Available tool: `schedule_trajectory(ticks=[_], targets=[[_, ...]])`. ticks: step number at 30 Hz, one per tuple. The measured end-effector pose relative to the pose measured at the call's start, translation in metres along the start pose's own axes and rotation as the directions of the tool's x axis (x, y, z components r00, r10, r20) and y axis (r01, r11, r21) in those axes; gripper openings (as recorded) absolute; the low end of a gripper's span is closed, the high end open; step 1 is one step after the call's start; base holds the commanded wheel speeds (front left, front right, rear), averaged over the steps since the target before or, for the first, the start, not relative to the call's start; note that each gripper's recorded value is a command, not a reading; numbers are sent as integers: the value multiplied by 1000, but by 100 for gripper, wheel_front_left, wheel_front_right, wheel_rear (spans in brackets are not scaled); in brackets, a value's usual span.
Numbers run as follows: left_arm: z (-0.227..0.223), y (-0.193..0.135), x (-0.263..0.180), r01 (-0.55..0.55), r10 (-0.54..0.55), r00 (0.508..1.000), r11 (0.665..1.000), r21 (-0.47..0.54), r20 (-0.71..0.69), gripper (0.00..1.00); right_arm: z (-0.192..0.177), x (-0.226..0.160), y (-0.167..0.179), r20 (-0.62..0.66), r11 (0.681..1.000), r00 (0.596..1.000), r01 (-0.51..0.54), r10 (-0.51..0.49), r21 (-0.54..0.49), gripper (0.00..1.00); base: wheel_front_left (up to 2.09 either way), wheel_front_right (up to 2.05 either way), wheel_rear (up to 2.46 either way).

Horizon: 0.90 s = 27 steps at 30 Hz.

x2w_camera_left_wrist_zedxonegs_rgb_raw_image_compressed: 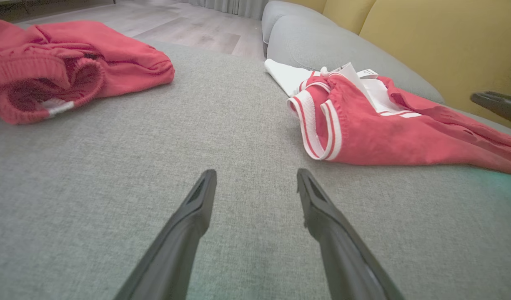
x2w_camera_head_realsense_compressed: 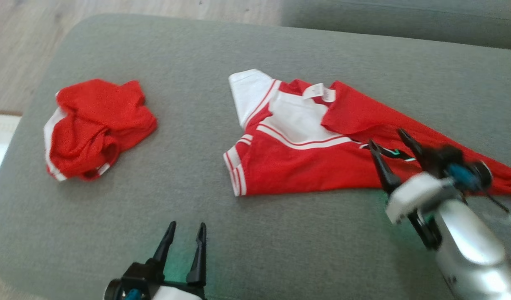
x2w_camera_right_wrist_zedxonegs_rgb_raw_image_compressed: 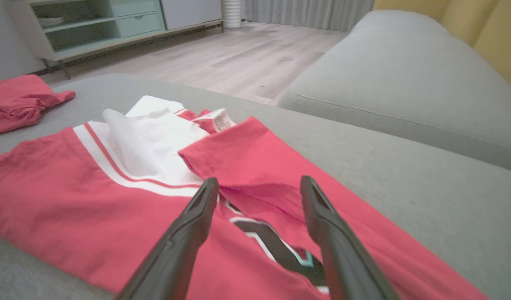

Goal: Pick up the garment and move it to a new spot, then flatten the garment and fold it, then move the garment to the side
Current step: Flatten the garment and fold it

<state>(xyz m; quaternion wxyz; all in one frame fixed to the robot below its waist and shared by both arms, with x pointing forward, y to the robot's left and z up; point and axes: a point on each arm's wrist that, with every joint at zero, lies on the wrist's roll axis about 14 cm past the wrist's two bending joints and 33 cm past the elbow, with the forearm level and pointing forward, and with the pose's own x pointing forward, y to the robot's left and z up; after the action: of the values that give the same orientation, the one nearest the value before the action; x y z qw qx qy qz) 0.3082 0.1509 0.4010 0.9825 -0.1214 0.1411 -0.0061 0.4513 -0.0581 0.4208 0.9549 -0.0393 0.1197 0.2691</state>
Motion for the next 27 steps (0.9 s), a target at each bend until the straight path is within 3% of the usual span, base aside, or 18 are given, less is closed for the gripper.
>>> schedule_trajectory(ticks=[5,8,16,17,18,20,21,27], targets=[[-1,6,-5,-30,30,1000,999,-9,-2,100,13,37,25,-49,991,993,-109,106,-75,100,0,0,0],[3,11,-6,-51,51,999,999,-15,9,100,1,51,40,-115,979,981,-172,159,-112,100,0,0,0],[2,16,-9,-84,85,996,996,-18,3,100,-19,65,43,-185,970,967,-203,176,-135,100,0,0,0],[1,17,-9,-90,90,996,996,-21,1,100,-19,67,42,-179,971,968,-200,175,-134,88,0,0,0],[1,17,-9,-92,92,996,995,-24,0,100,-18,69,42,-171,971,970,-198,175,-133,65,0,0,0],[1,17,-8,-92,92,996,995,-24,-1,100,-19,71,41,-168,970,970,-199,175,-138,32,0,0,0],[2,17,-7,-92,92,996,996,-23,0,100,-18,71,40,-162,971,972,-195,173,-136,3,0,0,0],[3,16,-2,-84,84,996,996,-18,1,100,-14,73,30,-119,980,982,-162,149,-115,0,0,0,0]])
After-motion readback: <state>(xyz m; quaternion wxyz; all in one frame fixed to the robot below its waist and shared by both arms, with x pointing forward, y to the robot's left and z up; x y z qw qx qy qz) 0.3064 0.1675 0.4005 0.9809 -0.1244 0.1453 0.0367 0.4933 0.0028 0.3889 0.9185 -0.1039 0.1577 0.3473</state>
